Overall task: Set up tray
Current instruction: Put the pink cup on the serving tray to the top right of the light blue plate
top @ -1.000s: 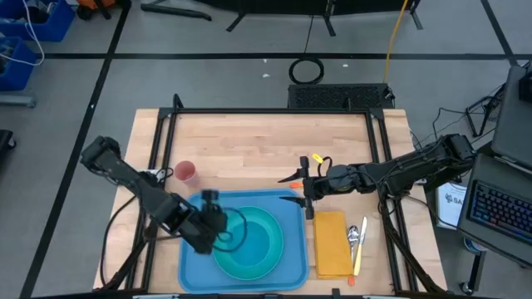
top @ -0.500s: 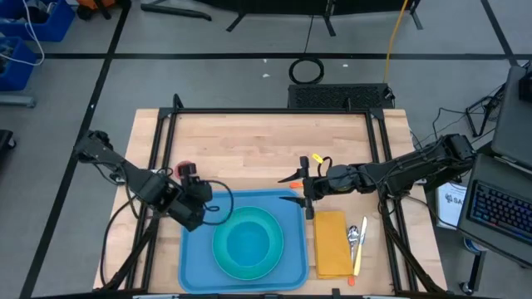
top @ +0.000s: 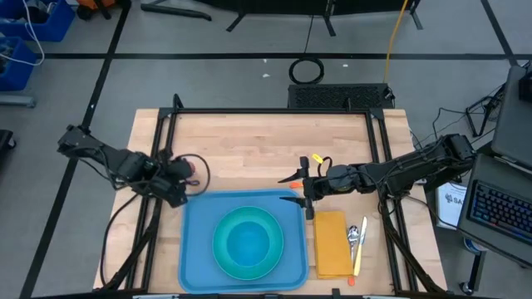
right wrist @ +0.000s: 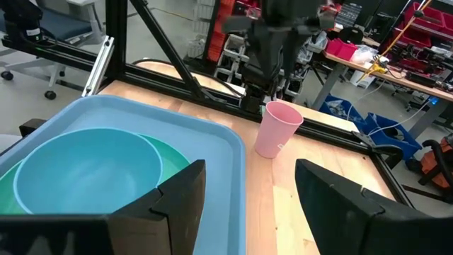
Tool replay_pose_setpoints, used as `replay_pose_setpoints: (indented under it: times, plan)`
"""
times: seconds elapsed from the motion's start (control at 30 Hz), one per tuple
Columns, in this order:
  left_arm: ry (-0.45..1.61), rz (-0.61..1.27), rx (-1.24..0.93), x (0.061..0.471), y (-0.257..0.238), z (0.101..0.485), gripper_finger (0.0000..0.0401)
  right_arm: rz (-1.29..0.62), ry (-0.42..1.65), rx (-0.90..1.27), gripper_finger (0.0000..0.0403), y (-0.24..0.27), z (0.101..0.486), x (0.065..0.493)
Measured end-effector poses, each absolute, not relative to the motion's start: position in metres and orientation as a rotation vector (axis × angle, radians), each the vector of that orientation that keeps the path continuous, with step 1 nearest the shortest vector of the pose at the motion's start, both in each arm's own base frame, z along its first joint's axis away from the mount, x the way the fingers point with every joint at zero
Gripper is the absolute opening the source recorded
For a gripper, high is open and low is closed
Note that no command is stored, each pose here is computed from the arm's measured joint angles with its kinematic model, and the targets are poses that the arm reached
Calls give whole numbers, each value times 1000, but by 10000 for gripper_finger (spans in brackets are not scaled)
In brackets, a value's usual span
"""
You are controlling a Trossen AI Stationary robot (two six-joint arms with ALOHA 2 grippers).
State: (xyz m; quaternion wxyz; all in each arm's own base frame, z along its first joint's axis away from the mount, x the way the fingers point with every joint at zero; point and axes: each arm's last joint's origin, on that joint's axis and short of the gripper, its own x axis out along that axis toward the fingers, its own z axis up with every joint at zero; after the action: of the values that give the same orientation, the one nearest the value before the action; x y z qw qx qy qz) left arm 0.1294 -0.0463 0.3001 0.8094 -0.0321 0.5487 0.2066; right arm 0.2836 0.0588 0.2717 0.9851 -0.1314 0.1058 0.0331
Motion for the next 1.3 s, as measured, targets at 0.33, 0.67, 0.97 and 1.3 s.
replay_pose_setpoints:
  times: [0.33, 0.67, 0.97, 1.3]
  plan:
    - [1194, 397, -191, 110, -30, 276, 177, 66, 213, -264, 210, 59, 272, 284]
    - [1250, 330, -196, 116, -26, 251, 177, 66, 213, -264, 210, 59, 272, 284]
    - [1259, 343, -178, 117, -20, 248, 177, 66, 213, -264, 210, 59, 272, 284]
    - [1289, 377, -176, 117, -12, 234, 177, 66, 214, -258, 210, 59, 272, 284]
